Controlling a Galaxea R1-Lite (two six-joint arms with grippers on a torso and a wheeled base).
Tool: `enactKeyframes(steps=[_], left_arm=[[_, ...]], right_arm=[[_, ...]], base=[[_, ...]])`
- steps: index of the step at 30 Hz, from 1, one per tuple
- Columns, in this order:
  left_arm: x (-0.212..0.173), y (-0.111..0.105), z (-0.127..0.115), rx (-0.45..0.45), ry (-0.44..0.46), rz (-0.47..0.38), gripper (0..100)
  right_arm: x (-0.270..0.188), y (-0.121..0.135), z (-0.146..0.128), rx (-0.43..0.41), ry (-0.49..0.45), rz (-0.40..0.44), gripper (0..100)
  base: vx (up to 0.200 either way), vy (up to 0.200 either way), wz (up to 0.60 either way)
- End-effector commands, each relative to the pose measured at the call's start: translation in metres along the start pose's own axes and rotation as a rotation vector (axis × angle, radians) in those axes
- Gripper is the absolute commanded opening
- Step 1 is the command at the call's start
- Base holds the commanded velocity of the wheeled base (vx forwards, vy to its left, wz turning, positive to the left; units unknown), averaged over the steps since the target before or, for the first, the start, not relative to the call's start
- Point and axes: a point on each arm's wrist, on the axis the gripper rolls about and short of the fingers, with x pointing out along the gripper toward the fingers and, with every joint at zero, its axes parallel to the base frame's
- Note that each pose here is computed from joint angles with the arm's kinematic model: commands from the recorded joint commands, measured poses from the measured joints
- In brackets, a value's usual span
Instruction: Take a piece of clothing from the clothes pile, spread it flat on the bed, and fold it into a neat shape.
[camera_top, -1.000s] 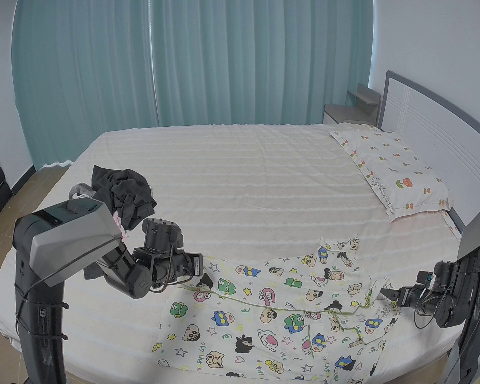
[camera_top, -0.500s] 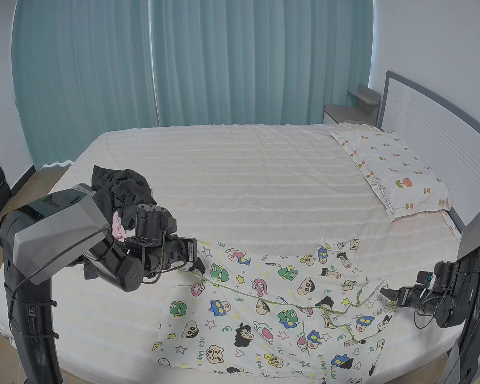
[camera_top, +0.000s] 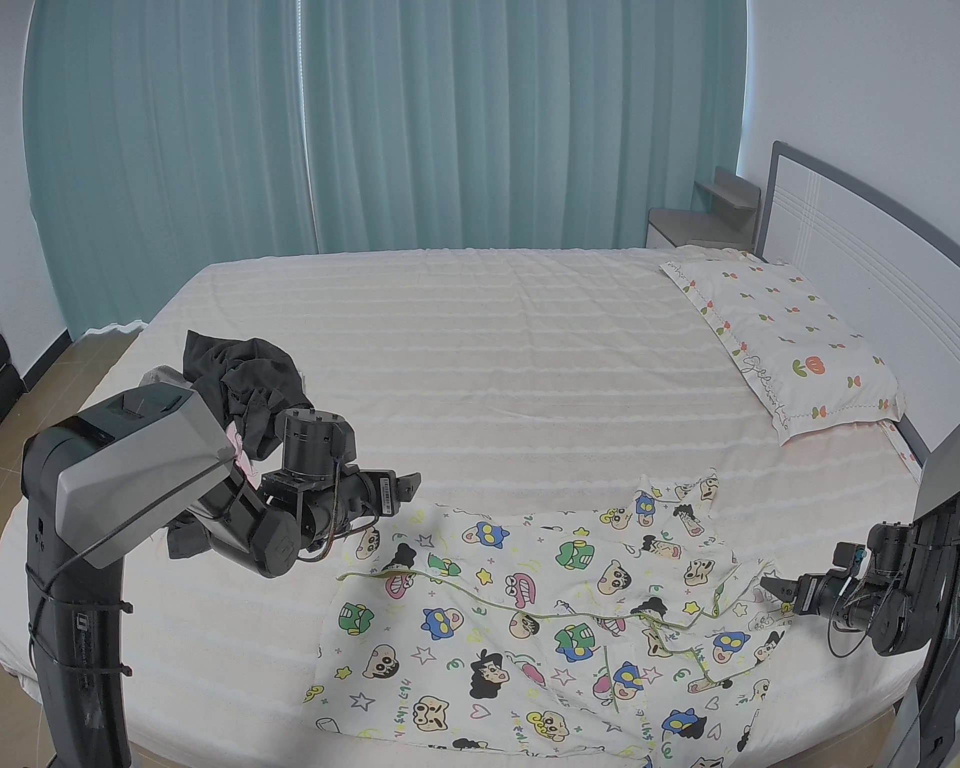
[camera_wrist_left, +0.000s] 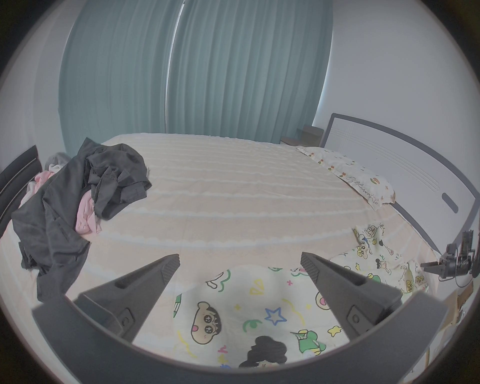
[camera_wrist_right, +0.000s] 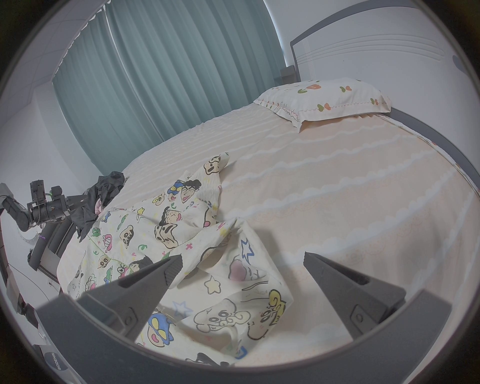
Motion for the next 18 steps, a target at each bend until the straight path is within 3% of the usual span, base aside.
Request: enactKeyframes(steps=[1, 7, 9, 14, 18], left_arm=[[-0.003, 0.004, -0.021, -0.004, 0.103, 0.012, 100], [-0.015, 0.005, -0.033, -0.096, 0.164, -0.017, 100], [-0.036, 0.004, -0.037, -0.160, 0.207, -0.071, 100], [-0.071, 0.001, -0.042, -0.193, 0.252, -0.118, 100], [-0.111, -0.013, -0.051, -0.274, 0.283, -0.175, 100]], right_arm=[[0.000, 0.000, 0.002, -0.008, -0.018, 0.002, 100], [-0.002, 0.000, 0.004, -0.006, -0.024, -0.002, 100], [-0.006, 0.001, 0.002, -0.002, -0.015, 0.001, 100], [-0.014, 0.005, 0.005, -0.007, -0.025, 0.023, 100], [-0.028, 0.014, 0.004, -0.011, -0.010, 0.079, 100]], base=[[0.000, 0.000, 0.00], [0.000, 0.000, 0.00], [0.000, 0.000, 0.00], [0.000, 0.000, 0.00], [0.000, 0.000, 0.00]])
